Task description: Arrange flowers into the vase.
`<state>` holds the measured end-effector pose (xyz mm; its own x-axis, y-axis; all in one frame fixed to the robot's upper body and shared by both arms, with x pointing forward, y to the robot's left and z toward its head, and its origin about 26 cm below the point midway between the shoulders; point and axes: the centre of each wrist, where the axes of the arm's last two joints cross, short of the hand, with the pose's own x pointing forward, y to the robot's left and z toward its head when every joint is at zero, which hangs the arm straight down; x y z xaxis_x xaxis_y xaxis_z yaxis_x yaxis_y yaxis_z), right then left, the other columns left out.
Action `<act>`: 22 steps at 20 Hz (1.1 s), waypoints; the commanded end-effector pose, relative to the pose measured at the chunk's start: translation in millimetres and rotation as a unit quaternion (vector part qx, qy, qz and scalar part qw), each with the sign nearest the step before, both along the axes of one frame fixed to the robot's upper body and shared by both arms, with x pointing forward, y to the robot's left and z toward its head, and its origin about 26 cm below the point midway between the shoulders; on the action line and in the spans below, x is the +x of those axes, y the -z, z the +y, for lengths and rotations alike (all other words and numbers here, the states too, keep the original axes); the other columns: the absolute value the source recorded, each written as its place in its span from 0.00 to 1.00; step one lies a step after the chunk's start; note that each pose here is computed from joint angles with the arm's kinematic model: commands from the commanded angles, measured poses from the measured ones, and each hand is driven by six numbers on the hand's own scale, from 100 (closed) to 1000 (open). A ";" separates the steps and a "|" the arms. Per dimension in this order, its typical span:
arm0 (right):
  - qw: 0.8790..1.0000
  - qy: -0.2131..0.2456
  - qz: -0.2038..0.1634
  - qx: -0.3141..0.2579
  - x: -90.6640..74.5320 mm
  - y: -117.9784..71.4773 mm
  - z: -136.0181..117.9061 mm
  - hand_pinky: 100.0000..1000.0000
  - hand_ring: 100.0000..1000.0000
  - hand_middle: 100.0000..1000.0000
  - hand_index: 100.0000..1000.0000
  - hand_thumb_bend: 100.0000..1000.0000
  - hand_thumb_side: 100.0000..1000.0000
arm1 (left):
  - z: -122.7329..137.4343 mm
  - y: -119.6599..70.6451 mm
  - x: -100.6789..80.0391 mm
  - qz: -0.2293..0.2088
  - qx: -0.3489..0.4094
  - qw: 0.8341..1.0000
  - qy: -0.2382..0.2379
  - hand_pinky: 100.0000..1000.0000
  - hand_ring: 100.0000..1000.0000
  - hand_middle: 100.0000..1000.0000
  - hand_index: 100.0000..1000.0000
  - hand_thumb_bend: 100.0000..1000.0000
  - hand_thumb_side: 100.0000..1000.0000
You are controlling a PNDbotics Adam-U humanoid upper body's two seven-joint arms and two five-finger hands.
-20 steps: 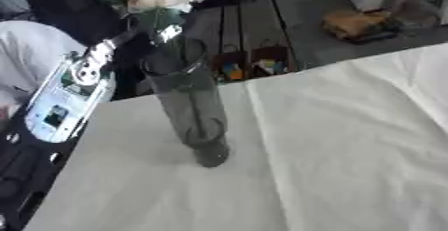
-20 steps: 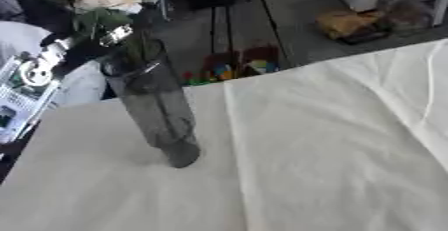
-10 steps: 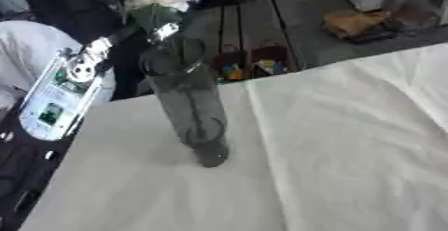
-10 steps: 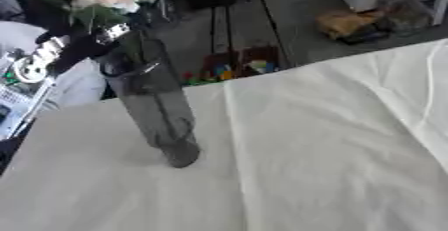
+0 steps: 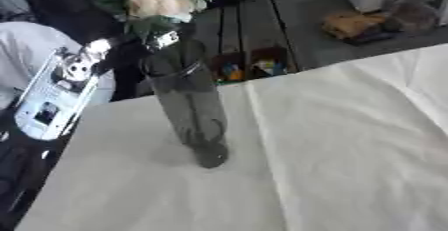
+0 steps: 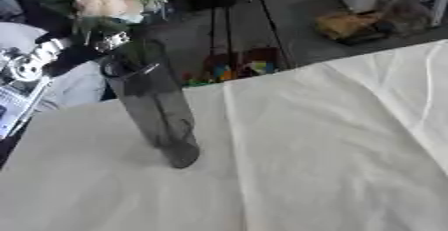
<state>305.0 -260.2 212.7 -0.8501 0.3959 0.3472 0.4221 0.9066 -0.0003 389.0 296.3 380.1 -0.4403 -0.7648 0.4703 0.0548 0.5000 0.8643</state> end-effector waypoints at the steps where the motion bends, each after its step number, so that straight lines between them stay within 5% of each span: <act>1: 1.000 -0.001 -0.011 0.001 -2.7 -6.9 -1.4 0.64 0.63 0.40 0.63 0.00 1.00 | 13.0 -18.2 -10.8 -0.002 0.013 1.000 -0.020 1.00 1.00 1.00 1.00 0.54 0.92; 22: 1.000 -0.001 -0.009 0.002 -2.9 -6.3 -2.1 0.64 0.63 0.40 0.63 0.00 1.00 | 22.1 -24.7 -19.2 0.029 0.046 0.998 -0.042 1.00 1.00 1.00 1.00 0.52 0.90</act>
<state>304.9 -260.3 212.4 -0.8501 0.3936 0.3498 0.4208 0.9072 0.0019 380.9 307.2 388.7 -0.3572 -0.8182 0.4505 0.1208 0.4377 0.8909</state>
